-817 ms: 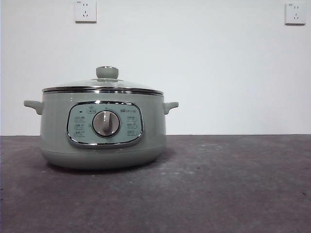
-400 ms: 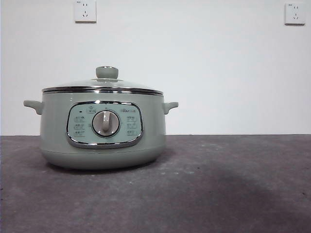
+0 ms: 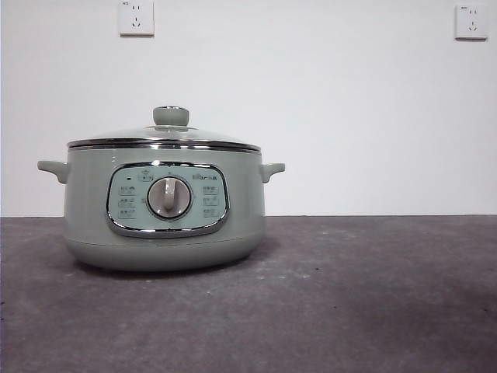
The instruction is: Pick up the corn,open the lid,put the corn in the pot,close the lid
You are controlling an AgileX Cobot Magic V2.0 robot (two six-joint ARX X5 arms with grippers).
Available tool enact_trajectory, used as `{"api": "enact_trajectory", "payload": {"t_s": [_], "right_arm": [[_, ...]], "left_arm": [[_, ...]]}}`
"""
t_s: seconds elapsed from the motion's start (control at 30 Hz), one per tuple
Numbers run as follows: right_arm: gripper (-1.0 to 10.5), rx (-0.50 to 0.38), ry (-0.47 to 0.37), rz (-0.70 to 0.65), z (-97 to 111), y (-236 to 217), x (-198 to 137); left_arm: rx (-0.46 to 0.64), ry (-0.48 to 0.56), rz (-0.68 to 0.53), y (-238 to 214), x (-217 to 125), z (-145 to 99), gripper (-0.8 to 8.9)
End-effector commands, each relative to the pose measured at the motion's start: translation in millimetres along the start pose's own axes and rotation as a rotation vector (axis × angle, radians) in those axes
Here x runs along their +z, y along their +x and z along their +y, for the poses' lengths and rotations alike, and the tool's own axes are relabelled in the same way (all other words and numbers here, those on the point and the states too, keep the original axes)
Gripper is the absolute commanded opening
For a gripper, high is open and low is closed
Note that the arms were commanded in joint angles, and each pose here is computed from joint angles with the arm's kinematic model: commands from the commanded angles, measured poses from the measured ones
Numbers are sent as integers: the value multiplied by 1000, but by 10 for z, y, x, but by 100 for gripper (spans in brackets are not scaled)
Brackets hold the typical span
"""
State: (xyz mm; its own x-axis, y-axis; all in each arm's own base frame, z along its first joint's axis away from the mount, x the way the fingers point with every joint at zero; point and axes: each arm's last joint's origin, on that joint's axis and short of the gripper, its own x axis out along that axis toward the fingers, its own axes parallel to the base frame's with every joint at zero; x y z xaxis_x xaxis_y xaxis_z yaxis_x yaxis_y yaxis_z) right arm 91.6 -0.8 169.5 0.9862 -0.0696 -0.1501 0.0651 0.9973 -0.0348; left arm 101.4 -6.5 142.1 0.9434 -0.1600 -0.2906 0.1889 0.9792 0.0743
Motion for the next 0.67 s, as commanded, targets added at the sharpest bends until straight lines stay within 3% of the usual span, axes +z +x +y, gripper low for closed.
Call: {"api": "enact_trajectory", "payload": {"t_s": [0.03,0.67], "right_arm": [[2,-4,14,13,2,29,-80],[2,-5,38,43,7,57,-172]], "left_arm": [[2,-6,5,8,-23,1,-3],[2,-6,5,8,-24,1,-3]]}}
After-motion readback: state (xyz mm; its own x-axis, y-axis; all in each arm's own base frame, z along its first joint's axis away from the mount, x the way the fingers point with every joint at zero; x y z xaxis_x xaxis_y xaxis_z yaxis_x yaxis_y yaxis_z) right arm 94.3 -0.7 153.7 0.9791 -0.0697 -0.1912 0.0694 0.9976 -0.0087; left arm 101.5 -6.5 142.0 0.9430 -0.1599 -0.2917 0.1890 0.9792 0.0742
